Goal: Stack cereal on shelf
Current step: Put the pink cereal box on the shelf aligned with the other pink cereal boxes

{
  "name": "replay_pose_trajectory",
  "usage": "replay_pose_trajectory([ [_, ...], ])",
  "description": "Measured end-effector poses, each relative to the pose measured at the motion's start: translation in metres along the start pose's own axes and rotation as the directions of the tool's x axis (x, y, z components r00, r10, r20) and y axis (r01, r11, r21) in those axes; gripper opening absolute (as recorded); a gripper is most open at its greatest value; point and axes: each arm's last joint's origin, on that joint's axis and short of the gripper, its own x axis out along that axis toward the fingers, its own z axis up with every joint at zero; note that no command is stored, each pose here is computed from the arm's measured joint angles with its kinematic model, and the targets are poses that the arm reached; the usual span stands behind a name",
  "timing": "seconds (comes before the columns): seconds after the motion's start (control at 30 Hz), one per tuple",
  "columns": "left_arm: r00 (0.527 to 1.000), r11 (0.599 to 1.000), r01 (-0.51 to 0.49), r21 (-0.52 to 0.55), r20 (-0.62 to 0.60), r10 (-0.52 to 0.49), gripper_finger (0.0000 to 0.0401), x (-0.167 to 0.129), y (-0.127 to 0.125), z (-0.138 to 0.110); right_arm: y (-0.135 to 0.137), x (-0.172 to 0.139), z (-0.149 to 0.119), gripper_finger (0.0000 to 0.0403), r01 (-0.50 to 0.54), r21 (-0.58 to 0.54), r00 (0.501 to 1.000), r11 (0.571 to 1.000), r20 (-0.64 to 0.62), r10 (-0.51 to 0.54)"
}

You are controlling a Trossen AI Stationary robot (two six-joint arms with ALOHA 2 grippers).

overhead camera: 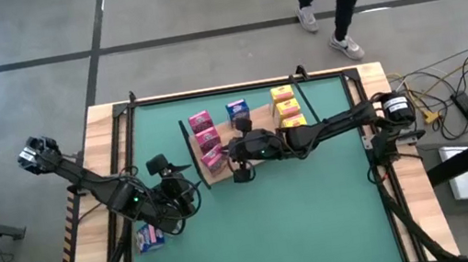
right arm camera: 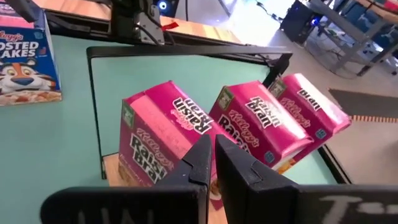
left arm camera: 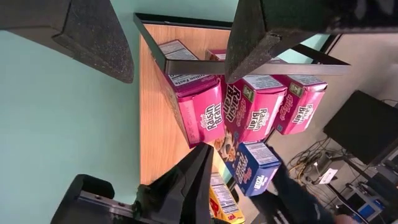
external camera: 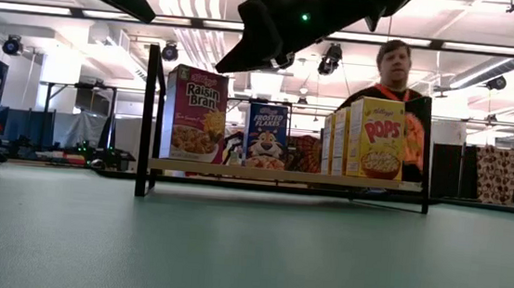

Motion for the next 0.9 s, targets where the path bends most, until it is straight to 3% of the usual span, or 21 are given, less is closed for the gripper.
replay_pose_trajectory([
  [0.57, 1.0, 0.999, -0.011, 0.034, -0.019, 0.012, 0.0235, 0.006, -0.008, -0.003, 0.011, -0.003, 0.0, 0.0013, -0.033, 0.135, 0.999, 0.99, -0.029, 0.037],
  [0.9, 1.0, 1.0, -0.024, 0.0, 0.018, 0.024, 0.0233, 0.008, -0.009, 0.002, 0.01, -0.005, 0.002, 0.0013, -0.027, 0.111, 0.999, 0.993, -0.022, 0.029],
])
